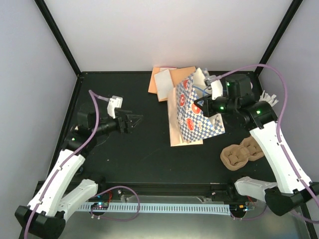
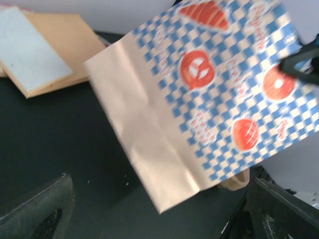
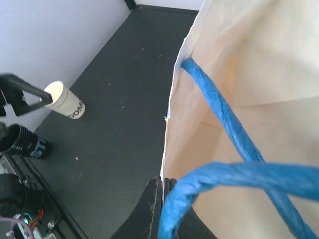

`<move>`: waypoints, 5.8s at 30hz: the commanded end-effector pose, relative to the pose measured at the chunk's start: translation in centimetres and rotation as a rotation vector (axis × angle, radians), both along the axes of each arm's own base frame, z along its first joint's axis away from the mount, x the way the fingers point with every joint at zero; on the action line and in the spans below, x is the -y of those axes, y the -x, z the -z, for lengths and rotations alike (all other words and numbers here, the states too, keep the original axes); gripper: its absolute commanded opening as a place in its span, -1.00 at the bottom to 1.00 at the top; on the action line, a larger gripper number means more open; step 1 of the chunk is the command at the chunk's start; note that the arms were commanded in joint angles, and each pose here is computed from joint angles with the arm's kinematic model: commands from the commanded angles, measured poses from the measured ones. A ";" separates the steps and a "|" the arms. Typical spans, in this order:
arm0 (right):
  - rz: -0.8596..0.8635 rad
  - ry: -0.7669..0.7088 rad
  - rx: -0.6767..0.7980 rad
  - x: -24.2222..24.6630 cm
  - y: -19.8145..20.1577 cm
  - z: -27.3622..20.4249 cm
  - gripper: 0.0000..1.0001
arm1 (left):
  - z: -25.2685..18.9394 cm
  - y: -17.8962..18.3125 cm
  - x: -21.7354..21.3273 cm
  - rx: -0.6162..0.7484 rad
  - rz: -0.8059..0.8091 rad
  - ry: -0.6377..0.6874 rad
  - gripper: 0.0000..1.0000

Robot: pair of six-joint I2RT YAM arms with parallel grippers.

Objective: Pack the takeout coffee

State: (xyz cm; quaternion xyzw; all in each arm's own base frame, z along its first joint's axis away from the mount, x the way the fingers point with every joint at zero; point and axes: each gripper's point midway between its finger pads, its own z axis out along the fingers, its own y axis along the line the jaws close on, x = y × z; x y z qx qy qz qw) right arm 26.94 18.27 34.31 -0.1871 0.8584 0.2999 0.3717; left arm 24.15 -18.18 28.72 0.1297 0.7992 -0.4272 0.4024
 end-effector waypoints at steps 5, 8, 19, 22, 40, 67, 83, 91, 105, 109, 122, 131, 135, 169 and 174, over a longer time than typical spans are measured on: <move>-0.170 0.190 0.133 -4.4 2.0 -1.6 -0.98 | -6.1 0.3 -1.9 0.163 -0.116 0.037 0.98; -0.209 0.309 0.142 -5.4 2.4 -0.4 -0.98 | -7.1 0.4 -2.2 0.144 -0.135 0.051 0.98; -0.335 0.765 0.403 -7.9 4.1 3.4 -0.91 | -8.6 0.4 -3.1 0.180 -0.172 0.005 0.98; -0.527 0.774 0.422 -9.1 6.6 5.4 -0.97 | -9.0 0.5 -3.3 0.214 -0.165 -0.029 0.98; -0.985 0.769 0.599 -10.2 12.0 8.6 -0.98 | -10.4 7.0 0.9 0.486 0.316 -0.064 0.96; -1.049 0.765 0.626 -10.0 13.7 9.5 -0.97 | -4.2 3.5 6.1 0.276 0.426 -0.209 0.91; -1.044 0.753 0.644 -10.3 14.0 9.2 -0.96 | -3.3 2.2 8.1 0.254 0.439 -0.257 0.73; -1.045 0.757 0.642 -10.3 14.0 9.4 -0.96 | -3.1 3.4 9.2 0.191 0.537 -0.206 0.23; -1.039 0.737 0.654 -10.2 14.2 9.0 -0.71 | -6.1 -1.4 7.3 0.262 0.252 -0.343 -0.97; -1.036 0.716 0.662 -10.0 14.5 8.8 -0.59 | -8.3 -2.9 5.7 0.324 0.122 -0.383 -0.97; -1.085 0.695 0.599 -8.9 16.0 10.7 -0.59 | -9.1 -6.8 -0.1 0.279 -0.226 -0.467 -0.97; -1.113 0.682 0.568 -8.4 16.8 11.5 -0.58 | -10.3 -8.2 -3.0 0.270 -0.315 -0.453 -0.97; -1.064 0.689 0.556 -8.5 16.2 11.5 -0.45 | -11.3 -5.5 1.3 0.392 -0.030 -0.347 -0.97; -0.594 0.304 0.774 -9.9 13.2 2.2 1.00 | -8.0 3.6 3.4 0.525 0.295 -0.230 -0.97; -0.356 0.246 0.748 -7.7 10.4 0.9 1.00 | -8.2 2.3 2.8 0.507 0.230 -0.276 -0.97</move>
